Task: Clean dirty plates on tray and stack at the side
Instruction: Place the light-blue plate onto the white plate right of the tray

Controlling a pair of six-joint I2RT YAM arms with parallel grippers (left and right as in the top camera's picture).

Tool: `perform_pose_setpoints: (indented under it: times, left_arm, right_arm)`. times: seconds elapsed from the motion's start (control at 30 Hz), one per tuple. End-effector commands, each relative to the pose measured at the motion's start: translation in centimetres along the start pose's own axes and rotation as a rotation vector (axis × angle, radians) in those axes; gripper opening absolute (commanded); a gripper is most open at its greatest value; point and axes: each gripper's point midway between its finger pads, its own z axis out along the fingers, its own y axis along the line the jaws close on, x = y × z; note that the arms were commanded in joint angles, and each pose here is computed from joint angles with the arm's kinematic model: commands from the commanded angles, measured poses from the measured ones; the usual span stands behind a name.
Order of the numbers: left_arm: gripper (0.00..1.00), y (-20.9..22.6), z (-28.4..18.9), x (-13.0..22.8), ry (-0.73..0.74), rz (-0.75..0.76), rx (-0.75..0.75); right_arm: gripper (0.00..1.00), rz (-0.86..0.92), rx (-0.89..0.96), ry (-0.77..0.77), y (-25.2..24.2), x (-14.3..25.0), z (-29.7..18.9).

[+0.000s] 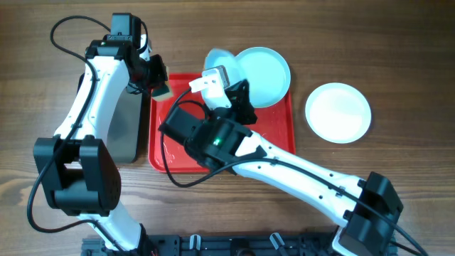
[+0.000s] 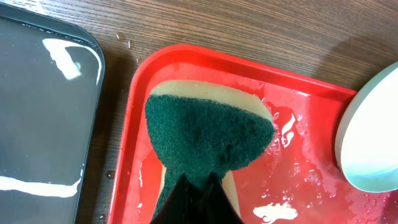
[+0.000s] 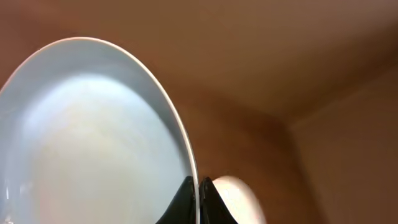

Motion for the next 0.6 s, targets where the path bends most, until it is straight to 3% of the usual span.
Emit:
perform_pose_setpoints:
  times: [0.0, 0.23, 0.37, 0.57]
  left_arm:
    - [0.04, -0.1, -0.7, -0.6, -0.021, -0.012, 0.013]
    - [0.04, -0.1, -0.7, -0.6, -0.021, -0.012, 0.013]
    - [0.04, -0.1, -0.7, -0.6, -0.021, -0.012, 0.013]
    - [0.04, -0.1, -0.7, -0.6, -0.021, -0.012, 0.013]
  right_arm:
    - [0.04, 0.092, -0.376, 0.262, 4.8, 3.4, 1.1]
    - [0.04, 0.275, -0.731, 0.554, 4.1, 5.9, 6.2]
    - [0.04, 0.462, -0.862, 0.647, -0.2, 7.1, 10.5]
    - [0.04, 0.714, -0.747, 0.775, -8.8, 13.7, 16.7]
